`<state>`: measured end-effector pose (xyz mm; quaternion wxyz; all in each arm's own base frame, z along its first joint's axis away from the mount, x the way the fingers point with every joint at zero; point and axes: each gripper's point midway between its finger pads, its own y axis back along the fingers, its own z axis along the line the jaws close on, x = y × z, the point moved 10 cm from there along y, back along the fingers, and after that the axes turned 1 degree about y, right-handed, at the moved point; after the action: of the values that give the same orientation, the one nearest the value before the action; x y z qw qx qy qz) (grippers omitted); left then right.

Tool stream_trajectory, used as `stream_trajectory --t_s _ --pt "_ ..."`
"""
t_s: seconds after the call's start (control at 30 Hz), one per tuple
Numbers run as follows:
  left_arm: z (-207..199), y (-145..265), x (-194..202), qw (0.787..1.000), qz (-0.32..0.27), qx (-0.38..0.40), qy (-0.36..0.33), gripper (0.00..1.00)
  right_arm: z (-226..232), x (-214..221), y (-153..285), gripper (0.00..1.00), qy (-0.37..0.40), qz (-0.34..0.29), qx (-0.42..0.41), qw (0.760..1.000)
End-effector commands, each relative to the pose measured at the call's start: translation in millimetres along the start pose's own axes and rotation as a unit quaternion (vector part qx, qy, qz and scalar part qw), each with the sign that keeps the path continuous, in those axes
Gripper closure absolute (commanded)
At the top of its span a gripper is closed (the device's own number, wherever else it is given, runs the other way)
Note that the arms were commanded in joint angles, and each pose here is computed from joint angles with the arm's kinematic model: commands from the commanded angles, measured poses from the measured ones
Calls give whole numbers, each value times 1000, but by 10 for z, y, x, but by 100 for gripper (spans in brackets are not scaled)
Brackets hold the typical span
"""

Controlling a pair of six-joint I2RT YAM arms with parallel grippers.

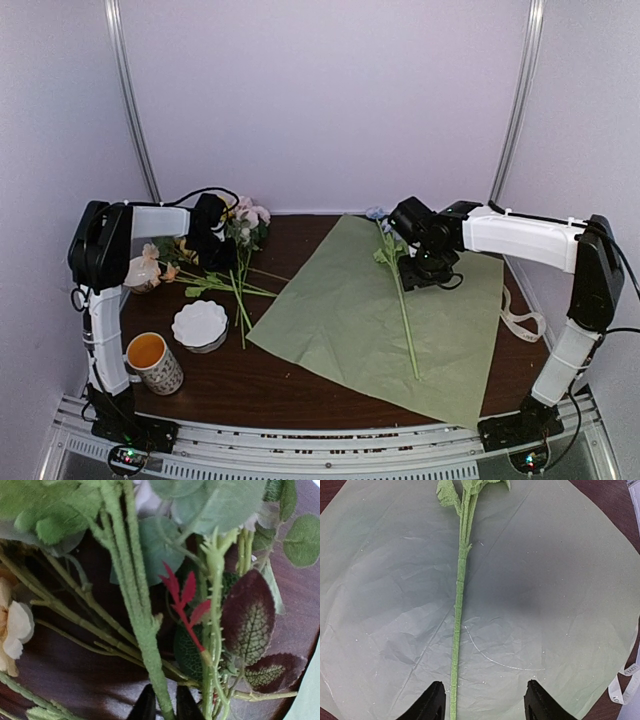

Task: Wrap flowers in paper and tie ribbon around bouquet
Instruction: Pick up the fake flower from the corner of the board, then pass from the left arm to the right

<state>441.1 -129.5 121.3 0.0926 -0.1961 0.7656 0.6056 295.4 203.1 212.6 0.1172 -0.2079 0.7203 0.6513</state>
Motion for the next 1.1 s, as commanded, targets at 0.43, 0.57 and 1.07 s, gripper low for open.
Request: stream_trajectory --t_s 0.43,0.57,1.07 --pt "-121 1170 -287 977 -199 61 52 100 -23 -80 345 44 14 -35 -7 999" --pt "-151 1774 -282 946 -307 96 40 100 77 -116 618 44 41 -72 -72 994" --pt "-1518 3679 977 661 -421 565 -257 100 1061 -309 2515 19 142 -350 -532 757"
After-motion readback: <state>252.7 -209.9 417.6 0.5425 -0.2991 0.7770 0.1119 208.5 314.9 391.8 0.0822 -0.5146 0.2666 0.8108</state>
